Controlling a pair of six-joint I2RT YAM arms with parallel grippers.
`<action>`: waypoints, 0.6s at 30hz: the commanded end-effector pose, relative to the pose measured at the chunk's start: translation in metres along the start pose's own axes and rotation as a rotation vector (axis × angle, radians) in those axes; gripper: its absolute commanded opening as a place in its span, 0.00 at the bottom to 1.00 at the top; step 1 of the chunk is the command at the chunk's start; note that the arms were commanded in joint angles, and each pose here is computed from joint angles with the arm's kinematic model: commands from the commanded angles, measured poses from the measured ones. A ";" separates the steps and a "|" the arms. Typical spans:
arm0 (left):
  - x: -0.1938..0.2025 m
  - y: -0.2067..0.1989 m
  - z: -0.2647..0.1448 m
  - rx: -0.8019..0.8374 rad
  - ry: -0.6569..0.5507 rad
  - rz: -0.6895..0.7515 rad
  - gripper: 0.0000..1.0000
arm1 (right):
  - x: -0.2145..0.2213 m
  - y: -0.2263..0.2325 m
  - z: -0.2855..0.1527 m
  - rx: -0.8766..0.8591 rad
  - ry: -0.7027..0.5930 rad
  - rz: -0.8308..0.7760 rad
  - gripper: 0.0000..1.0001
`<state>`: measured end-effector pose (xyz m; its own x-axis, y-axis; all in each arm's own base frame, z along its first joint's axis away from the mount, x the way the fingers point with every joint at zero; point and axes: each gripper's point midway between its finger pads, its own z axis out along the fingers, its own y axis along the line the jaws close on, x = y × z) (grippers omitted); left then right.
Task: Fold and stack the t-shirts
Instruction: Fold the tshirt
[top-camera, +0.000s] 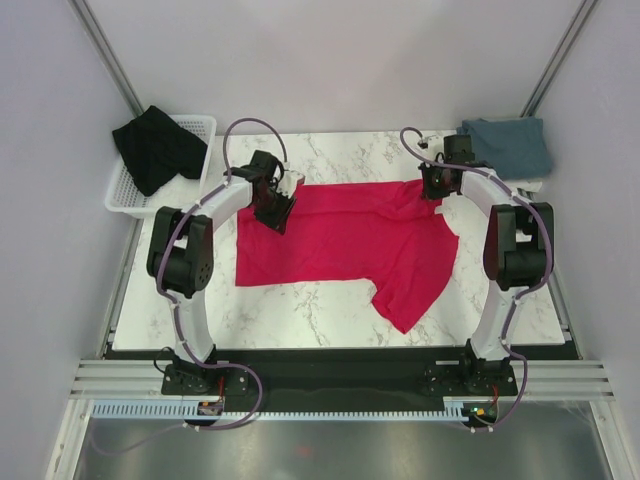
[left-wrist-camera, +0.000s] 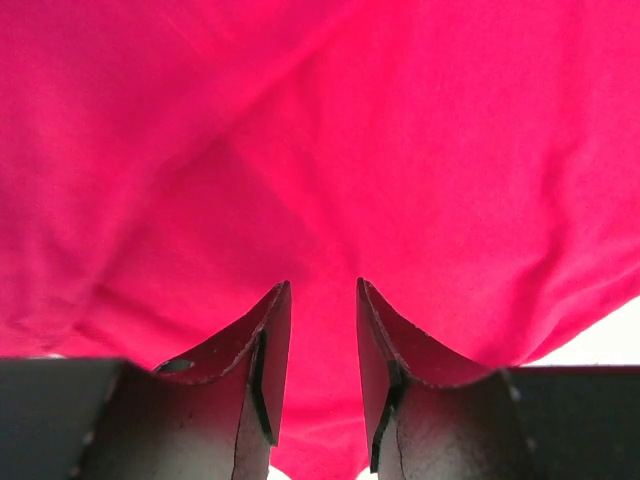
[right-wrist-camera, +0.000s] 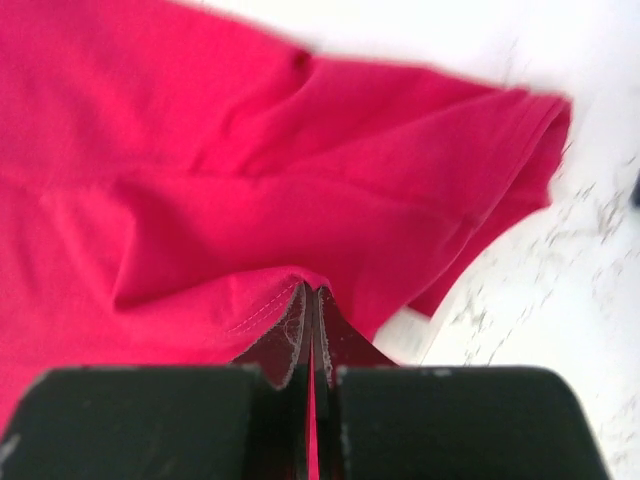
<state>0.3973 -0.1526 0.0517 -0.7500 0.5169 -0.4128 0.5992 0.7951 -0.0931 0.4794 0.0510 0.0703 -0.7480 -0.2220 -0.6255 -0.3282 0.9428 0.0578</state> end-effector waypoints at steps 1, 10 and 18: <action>0.013 -0.016 -0.001 0.047 0.026 -0.043 0.40 | -0.036 -0.020 0.005 0.056 -0.083 0.015 0.00; 0.033 -0.025 0.001 0.062 0.066 -0.043 0.40 | -0.050 -0.038 0.025 0.114 -0.106 0.043 0.00; 0.035 -0.028 -0.005 0.060 0.059 -0.040 0.40 | -0.062 -0.050 0.005 0.196 -0.135 0.019 0.48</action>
<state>0.3532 -0.1468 0.0231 -0.7918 0.5304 -0.3027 0.5887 0.7948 -0.1473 0.5285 0.0290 0.0651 -0.7303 -0.1747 -0.6604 -0.2238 0.9746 -0.0102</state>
